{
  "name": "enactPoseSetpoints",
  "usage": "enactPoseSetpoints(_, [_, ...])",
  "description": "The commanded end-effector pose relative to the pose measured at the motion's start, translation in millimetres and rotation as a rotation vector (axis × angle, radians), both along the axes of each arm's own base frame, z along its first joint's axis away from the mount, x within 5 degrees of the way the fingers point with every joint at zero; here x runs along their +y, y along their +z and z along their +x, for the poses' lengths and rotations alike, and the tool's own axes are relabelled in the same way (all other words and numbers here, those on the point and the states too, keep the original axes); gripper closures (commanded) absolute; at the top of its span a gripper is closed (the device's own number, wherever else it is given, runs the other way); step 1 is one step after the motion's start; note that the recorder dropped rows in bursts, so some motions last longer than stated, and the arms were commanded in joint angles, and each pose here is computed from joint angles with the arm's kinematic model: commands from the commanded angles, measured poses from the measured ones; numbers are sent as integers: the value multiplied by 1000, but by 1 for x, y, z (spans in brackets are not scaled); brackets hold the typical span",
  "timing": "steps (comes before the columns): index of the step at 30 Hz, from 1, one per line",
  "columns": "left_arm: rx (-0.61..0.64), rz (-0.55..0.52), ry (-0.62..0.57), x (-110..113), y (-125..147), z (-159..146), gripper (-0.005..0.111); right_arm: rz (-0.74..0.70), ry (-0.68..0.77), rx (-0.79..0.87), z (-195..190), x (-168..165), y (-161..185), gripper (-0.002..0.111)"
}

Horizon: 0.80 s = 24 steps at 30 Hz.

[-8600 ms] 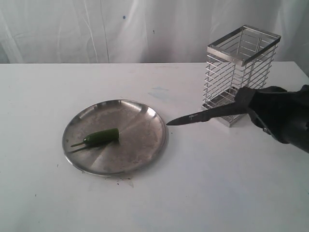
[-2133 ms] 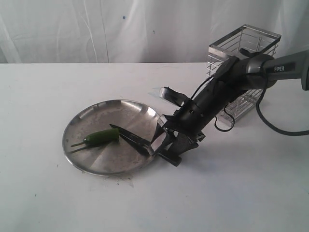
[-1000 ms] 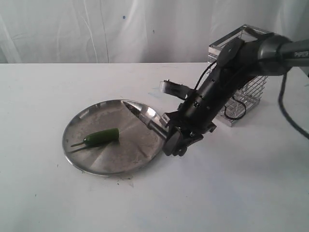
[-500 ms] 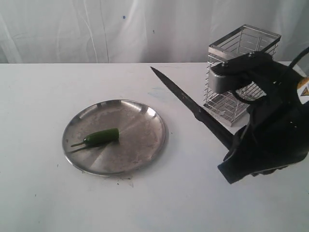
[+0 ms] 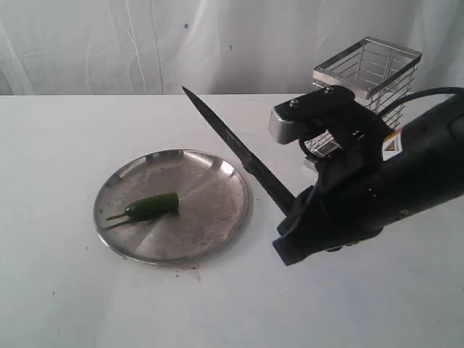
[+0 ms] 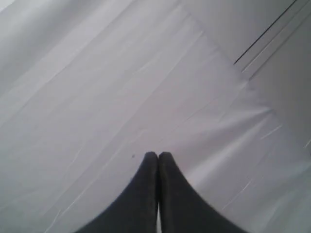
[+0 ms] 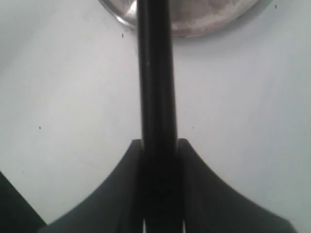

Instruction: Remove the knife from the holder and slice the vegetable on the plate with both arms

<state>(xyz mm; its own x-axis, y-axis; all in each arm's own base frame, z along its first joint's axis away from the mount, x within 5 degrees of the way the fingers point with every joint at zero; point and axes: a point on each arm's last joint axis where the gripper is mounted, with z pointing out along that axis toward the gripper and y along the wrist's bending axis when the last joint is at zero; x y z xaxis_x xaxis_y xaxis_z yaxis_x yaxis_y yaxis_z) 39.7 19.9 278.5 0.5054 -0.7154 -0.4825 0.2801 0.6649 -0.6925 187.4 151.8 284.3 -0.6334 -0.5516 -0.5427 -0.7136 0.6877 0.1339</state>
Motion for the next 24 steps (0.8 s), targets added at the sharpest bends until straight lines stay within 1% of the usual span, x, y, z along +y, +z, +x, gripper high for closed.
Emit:
enactPoseSetpoints(1, [62, 300, 76, -9, 65, 11, 107, 42, 4, 85, 9, 14, -17, 108])
enactPoseSetpoints(2, [126, 484, 103, -15, 80, 26, 107, 35, 17, 111, 11, 17, -22, 108])
enactPoseSetpoints(3, [163, 601, 114, -19, 88, 38, 107, 26, 21, 126, 14, 19, -26, 108])
enactPoseSetpoints(4, [220, 750, 118, -25, 90, 58, 107, 13, 22, 134, 18, 22, -30, 108])
enactPoseSetpoints(5, [267, 867, 103, -29, 93, 79, 107, -1, 25, 137, 23, 24, -33, 108])
enactPoseSetpoints(6, [342, 972, 71, -33, 87, 102, 107, -12, 27, 135, 27, 26, -35, 108])
enactPoseSetpoints(7, [412, 1008, 31, -35, 82, 120, 107, -22, 24, 136, 31, 28, -37, 108])
enactPoseSetpoints(8, [531, 1037, -37, -37, 66, 147, 107, -29, 13, 143, 34, 29, -38, 108])
enactPoseSetpoints(9, [635, 1018, -81, -37, 55, 164, 107, -35, 2, 150, 37, 31, -40, 108])
enactPoseSetpoints(11, [890, 1009, -167, -39, 20, 197, 107, -59, -27, 153, 41, 30, -42, 108])
enactPoseSetpoints(12, [988, 1032, -186, -41, 7, 205, 107, -85, -40, 144, 42, 28, -43, 108])
enactPoseSetpoints(13, [1091, 1103, -198, -45, -7, 211, 107, -111, -61, 135, 44, 25, -44, 108])
enactPoseSetpoints(14, [1168, 1183, -214, -51, -19, 215, 107, -142, -81, 122, 45, 22, -44, 108])
enactPoseSetpoints(16, [1228, 1341, -274, -69, -39, 220, 107, -187, -123, 87, 49, 17, -45, 108])
enactPoseSetpoints(20, [1224, 1661, -411, -108, -69, 228, 107, -185, -149, 64, 56, 19, -50, 108])
enactPoseSetpoints(21, [1234, 1721, -436, -115, -75, 229, 107, -182, -167, 74, 57, 19, -51, 108])
enactPoseSetpoints(22, [1252, 1776, -467, -123, -83, 230, 107, -168, -212, 89, 61, 19, -52, 108])
enactPoseSetpoints(23, [1285, 1799, -502, -129, -90, 230, 107, -153, -247, 96, 66, 18, -51, 108])
enactPoseSetpoints(24, [1353, 1766, -540, -135, -96, 229, 107, -148, -261, 91, 71, 16, -50, 108])
